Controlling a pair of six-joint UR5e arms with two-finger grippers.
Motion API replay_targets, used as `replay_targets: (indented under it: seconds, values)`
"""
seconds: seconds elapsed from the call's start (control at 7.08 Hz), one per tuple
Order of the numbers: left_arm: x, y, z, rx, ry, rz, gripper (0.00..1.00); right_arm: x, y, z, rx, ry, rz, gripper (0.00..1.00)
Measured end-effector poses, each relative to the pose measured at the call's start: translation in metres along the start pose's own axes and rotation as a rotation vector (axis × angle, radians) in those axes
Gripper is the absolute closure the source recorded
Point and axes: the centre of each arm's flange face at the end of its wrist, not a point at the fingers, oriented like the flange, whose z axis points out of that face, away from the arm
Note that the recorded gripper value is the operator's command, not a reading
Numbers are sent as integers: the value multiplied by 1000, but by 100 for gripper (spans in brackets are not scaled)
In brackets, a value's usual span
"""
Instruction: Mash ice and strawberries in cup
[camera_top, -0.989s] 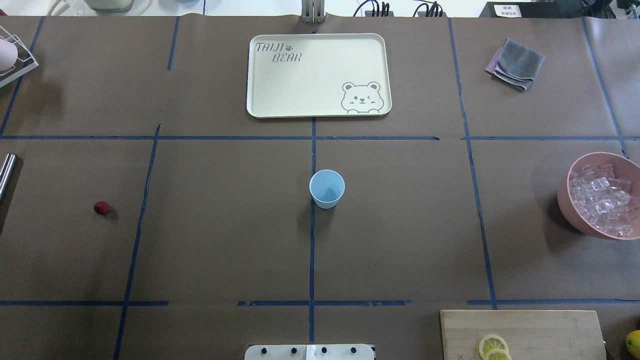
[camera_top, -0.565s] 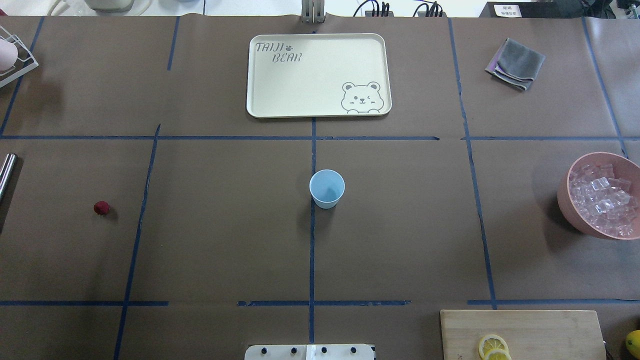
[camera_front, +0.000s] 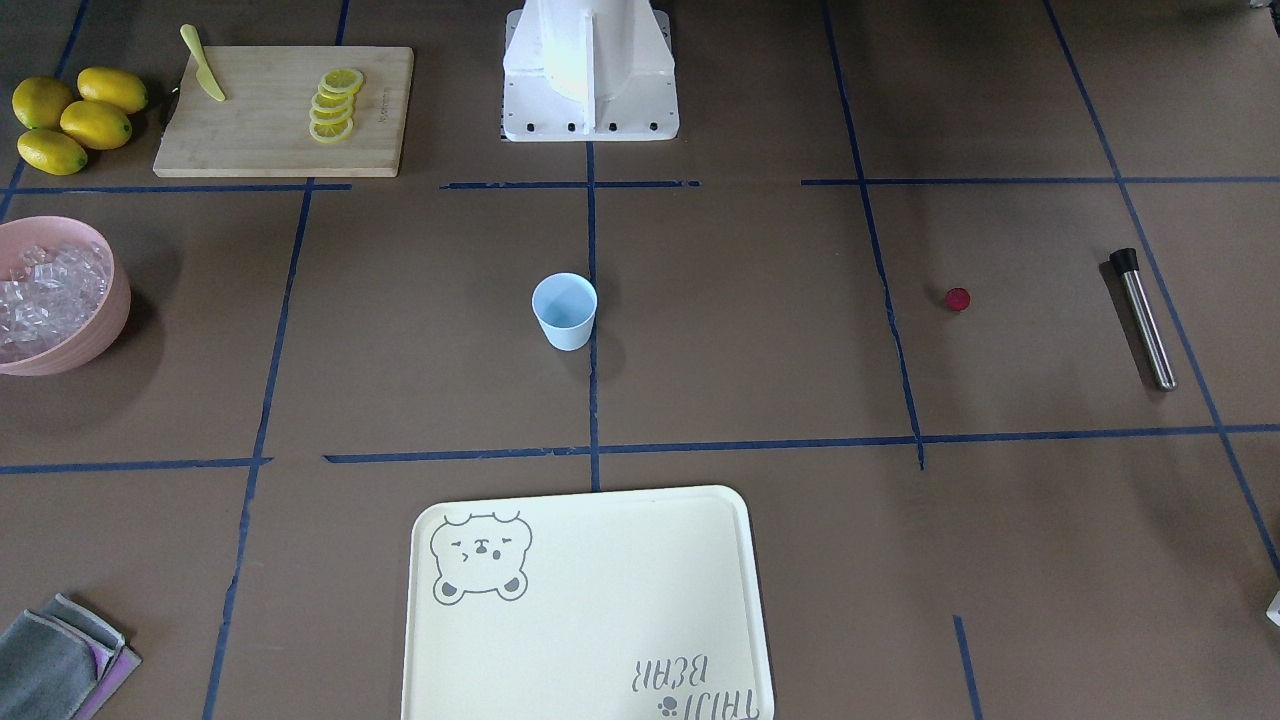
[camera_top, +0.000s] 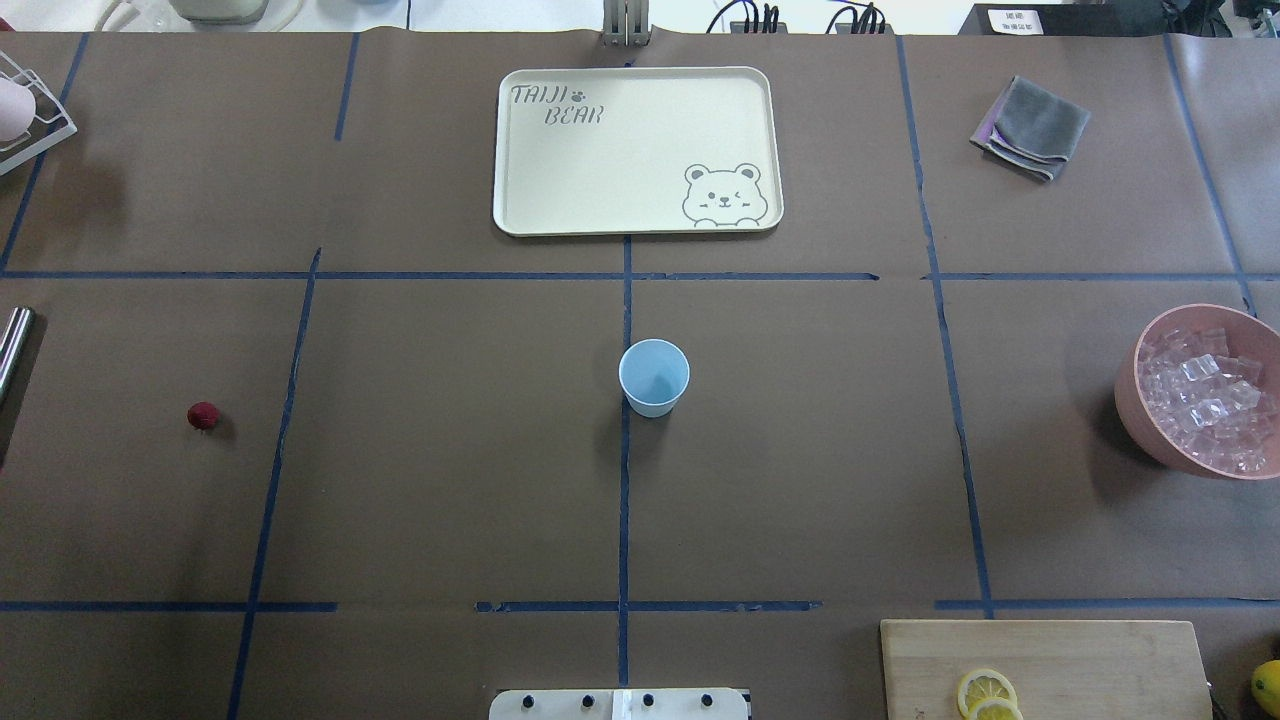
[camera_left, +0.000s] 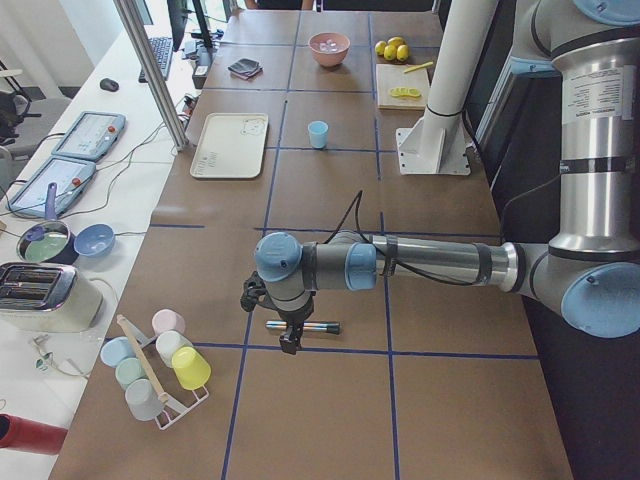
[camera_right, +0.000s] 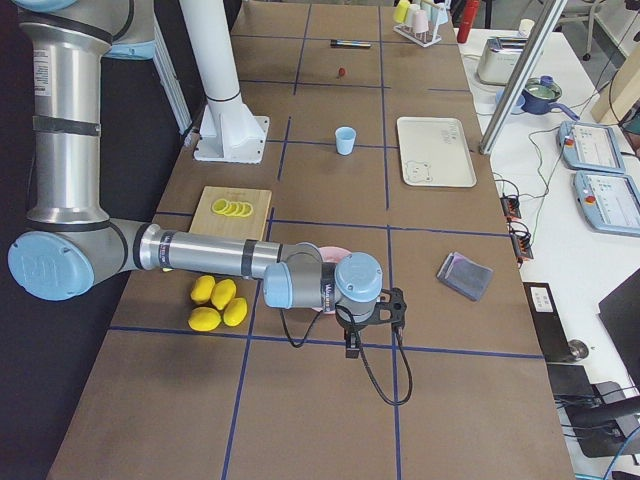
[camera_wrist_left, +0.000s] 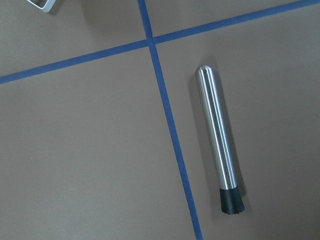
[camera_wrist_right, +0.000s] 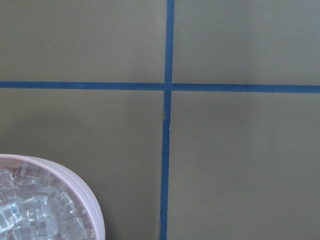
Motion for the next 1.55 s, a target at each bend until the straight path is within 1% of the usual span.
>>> replay_targets:
  seconds: [0.28, 0.42, 0.57, 0.85, 0.99, 1.27, 1.55]
  values:
    - [-1, 3, 3, -4, 6, -4, 0, -1, 3, 2, 6, -11, -6, 1]
    - [-3, 6, 6, -10, 9, -9, 0, -9, 2, 3, 7, -15, 3, 1]
    - [-4, 8, 7, -12, 11, -11, 0, -28, -2, 4, 4, -19, 30, 2]
    - [-3, 8, 7, -10, 12, -10, 0, -87, -3, 13, -17, -25, 125, 2]
    - [-2, 8, 6, -8, 11, -9, 0, -111, 6, 17, -19, -31, 179, 3]
    - [-1, 8, 5, -7, 11, -7, 0, -148, 25, 27, -1, -58, 300, 4]
    - [-1, 8, 5, -7, 11, -7, 0, -184, 35, 43, 9, -45, 392, 5]
